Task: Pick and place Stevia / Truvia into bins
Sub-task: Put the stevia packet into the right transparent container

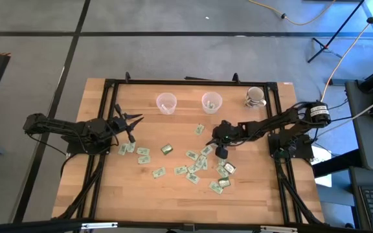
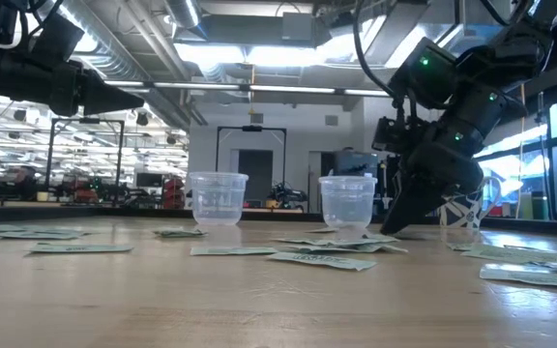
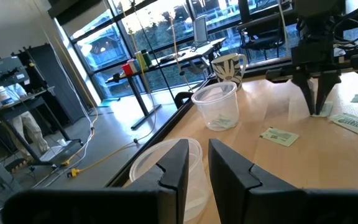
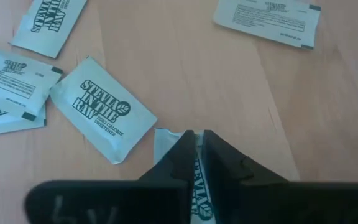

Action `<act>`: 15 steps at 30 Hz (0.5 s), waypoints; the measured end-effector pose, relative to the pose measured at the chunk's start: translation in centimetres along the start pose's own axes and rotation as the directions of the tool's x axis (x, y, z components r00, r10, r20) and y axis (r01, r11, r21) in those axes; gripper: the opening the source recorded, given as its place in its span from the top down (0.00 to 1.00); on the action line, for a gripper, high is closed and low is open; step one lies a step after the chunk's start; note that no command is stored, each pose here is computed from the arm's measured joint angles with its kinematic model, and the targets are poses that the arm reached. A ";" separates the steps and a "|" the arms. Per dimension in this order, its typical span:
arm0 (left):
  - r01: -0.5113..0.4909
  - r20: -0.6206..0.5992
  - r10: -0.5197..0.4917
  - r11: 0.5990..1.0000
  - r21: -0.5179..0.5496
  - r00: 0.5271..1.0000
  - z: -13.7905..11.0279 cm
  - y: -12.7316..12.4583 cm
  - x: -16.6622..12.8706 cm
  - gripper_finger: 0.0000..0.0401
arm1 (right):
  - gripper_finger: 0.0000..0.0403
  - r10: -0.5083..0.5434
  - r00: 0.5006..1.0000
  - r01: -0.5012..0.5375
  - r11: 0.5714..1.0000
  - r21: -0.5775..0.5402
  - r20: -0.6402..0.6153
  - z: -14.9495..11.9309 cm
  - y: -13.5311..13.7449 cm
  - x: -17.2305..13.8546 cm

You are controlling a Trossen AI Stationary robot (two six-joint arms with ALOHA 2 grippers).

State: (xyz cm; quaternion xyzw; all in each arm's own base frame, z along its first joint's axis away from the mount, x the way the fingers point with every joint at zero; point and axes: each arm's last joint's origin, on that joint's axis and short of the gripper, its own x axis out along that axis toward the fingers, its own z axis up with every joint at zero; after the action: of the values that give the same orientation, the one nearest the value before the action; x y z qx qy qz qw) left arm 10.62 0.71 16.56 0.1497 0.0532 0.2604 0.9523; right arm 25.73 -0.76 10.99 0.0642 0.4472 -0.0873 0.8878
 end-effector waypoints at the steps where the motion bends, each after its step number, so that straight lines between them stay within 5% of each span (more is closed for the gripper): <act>1: 0.000 0.000 0.000 1.000 0.000 1.000 0.0 0.0 0.0 0.86 | 0.96 0.000 1.000 0.000 1.000 0.000 0.000 0.0 0.0 0.0; 15: 0.000 0.000 0.000 1.000 0.000 1.000 0.0 0.0 0.0 0.86 | 0.99 0.005 1.000 -0.004 0.999 -0.040 0.027 1.6 0.2 -0.4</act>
State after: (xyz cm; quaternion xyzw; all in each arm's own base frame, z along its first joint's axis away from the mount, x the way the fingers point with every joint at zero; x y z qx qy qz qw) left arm 10.62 0.70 16.56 0.1497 0.0532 0.2603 0.9524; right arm 26.79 -0.79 12.30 0.0463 0.4368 -0.0773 0.8950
